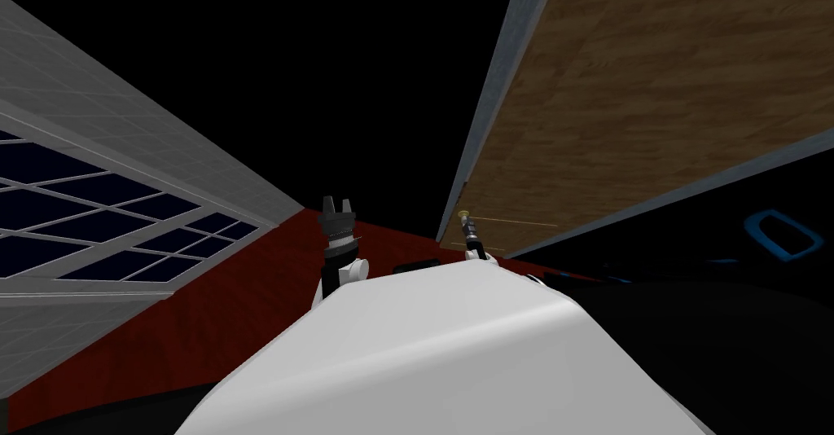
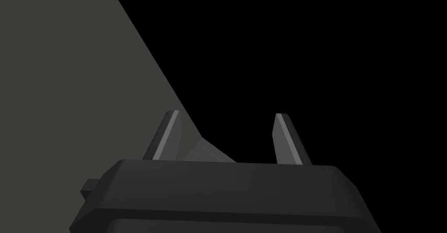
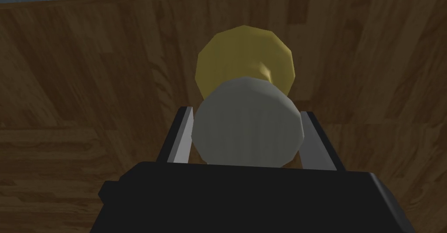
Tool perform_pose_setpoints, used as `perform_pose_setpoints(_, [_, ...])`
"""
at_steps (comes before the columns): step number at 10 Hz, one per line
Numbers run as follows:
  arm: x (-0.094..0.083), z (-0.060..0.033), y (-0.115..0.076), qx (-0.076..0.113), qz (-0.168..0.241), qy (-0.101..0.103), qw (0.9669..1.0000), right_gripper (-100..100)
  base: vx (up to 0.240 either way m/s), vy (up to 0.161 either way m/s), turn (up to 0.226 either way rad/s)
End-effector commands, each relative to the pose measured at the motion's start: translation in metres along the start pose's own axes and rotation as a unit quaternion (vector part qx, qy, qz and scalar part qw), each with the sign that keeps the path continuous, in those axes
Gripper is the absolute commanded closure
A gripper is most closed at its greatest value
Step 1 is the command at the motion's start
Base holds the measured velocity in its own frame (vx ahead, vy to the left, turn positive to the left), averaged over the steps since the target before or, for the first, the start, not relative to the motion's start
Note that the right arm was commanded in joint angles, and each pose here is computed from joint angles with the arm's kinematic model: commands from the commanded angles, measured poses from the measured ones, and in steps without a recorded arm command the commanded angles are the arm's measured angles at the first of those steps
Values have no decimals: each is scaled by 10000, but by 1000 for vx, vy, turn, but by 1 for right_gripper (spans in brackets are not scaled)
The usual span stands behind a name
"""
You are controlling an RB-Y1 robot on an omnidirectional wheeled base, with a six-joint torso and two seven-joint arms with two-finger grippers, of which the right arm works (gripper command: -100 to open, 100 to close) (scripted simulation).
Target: Pull the door open
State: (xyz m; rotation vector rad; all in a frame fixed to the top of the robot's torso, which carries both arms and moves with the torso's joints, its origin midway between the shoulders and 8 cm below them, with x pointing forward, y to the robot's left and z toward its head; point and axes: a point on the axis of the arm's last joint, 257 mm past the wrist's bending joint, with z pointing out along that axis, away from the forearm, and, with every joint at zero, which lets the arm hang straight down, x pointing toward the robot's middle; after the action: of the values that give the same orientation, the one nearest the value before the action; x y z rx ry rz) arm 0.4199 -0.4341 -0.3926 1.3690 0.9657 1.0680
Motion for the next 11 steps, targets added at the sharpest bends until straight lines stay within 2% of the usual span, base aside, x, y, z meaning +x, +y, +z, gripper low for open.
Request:
perform_pose_setpoints(1, [5, 7, 2, -8, 268, -13, 9996, 100, -35, -4, 44])
perform_pose_setpoints(4, [1, 14, 3, -11, 532, -28, 9986, 100, -32, -5, 27])
perform_pose_setpoints(5, [-4, 21, 4, -14, 736, -43, 9973, 100, -34, -14, 57])
perform_pose_setpoints(6, [-4, 21, 4, -14, 749, -43, 9972, 100, -30, -12, 26])
perform_pose_setpoints(7, [-9, 28, 4, -18, 957, -57, 9954, 100, -32, -11, 35])
perform_pose_setpoints(8, [-9, 28, 4, -18, 966, -57, 9953, 100, -28, -9, 25])
perform_pose_setpoints(11, [-18, 42, 6, -27, 1397, -85, 9902, 100, -47, -13, 50])
